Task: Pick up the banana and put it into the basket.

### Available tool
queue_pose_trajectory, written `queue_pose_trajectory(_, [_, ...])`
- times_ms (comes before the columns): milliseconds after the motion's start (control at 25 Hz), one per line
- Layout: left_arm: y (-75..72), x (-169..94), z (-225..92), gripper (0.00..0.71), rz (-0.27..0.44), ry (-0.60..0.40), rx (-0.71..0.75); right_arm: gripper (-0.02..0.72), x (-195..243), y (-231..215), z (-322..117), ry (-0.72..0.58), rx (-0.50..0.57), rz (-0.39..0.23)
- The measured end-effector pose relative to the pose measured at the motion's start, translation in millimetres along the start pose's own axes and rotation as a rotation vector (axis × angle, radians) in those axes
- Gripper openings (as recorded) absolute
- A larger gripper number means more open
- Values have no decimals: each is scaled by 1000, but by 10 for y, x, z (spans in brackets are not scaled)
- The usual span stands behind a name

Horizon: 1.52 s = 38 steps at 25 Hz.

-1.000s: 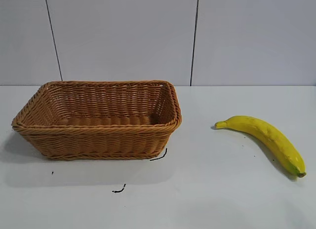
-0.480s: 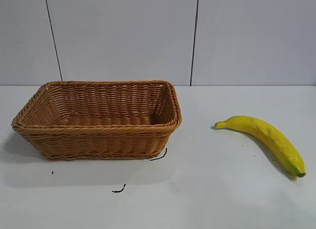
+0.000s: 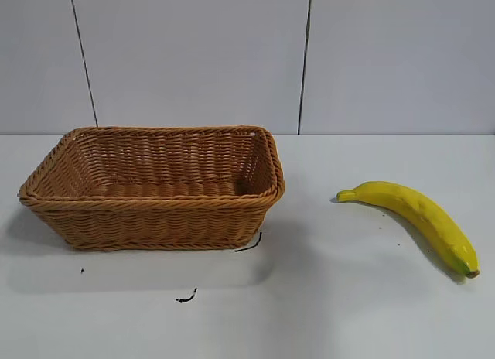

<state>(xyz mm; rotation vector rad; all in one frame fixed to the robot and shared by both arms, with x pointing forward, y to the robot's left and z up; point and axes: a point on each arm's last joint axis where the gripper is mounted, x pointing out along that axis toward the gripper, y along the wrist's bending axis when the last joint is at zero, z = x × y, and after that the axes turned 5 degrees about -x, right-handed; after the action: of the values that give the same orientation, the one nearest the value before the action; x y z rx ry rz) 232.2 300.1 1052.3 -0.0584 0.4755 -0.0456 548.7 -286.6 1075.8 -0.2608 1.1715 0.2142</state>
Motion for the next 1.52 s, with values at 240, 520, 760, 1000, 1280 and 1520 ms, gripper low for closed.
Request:
queue_pose_trajectory(240, [0,0,0,635,0,0,0,678,590,-87,294,62,-17,30])
queue_pose_trajectory(520, [0,0,0,635,0,0,0,678,1417,-78,289,156,5,82])
queue_pose_trajectory(760, [0,0,0,635,0,0,0,678,1904,-54,175,242,12,106])
queue_pose_trajectory(1000, [0,0,0,635,0,0,0,678,2078,-54,155,234,13,101])
queue_pose_trajectory(1280, [0,0,0,635,0,0,0,482,2106,-56,157,227,36,95])
queue_pose_trajectory(1520, [0,0,0,635,0,0,0,290,2090,-67,145,253,28,87])
